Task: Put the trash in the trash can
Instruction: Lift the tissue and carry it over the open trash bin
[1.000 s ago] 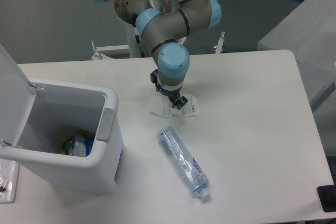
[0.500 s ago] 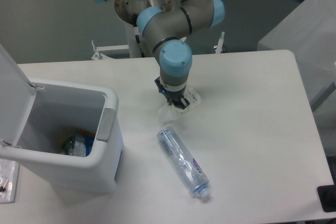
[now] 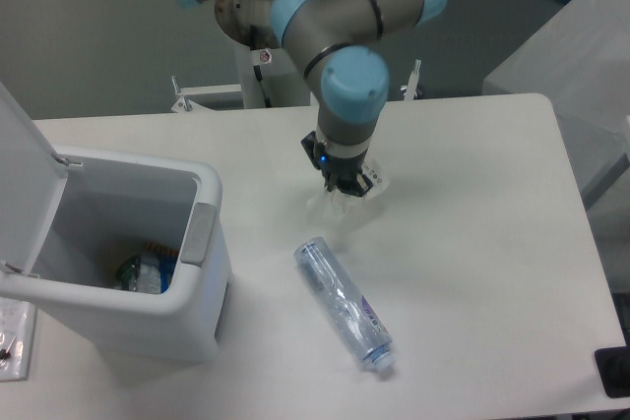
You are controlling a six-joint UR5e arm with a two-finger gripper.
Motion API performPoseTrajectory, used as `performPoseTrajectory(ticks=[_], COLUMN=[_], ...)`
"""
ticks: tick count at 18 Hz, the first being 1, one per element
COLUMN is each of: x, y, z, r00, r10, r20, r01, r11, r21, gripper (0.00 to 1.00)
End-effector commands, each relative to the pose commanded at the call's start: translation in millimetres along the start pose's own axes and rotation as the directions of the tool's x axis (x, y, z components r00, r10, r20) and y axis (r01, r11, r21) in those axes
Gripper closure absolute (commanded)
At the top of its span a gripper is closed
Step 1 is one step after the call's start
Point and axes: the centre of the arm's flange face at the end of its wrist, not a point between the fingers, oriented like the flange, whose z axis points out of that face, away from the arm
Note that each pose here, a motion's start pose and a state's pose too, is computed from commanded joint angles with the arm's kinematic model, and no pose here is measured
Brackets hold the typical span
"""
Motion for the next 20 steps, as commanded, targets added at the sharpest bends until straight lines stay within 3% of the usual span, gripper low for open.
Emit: performPoseTrajectory(ticks=[4, 7, 12, 17, 20], x=[-7.4, -10.2, -10.9, -6.9, 5.1], y=[-15.0, -32.7, -65.5, -83.4, -95.7], z=[-36.9, -77.5, -141.5, -166.7, -175.1], r00=[0.999, 0.997, 0.993, 0.971, 0.964], r10=[-0.009, -0.046, -0.115, -0.231, -0.229], r20=[0.038, 0.062, 0.006, -0.055, -0.132], r01=[0.004, 0.027, 0.092, 0.207, 0.253], r11=[0.992, 0.961, 0.823, 0.706, 0.652], r21=[0.125, 0.275, 0.560, 0.677, 0.715], gripper=[1.00, 1.00, 1.00, 1.00, 1.00])
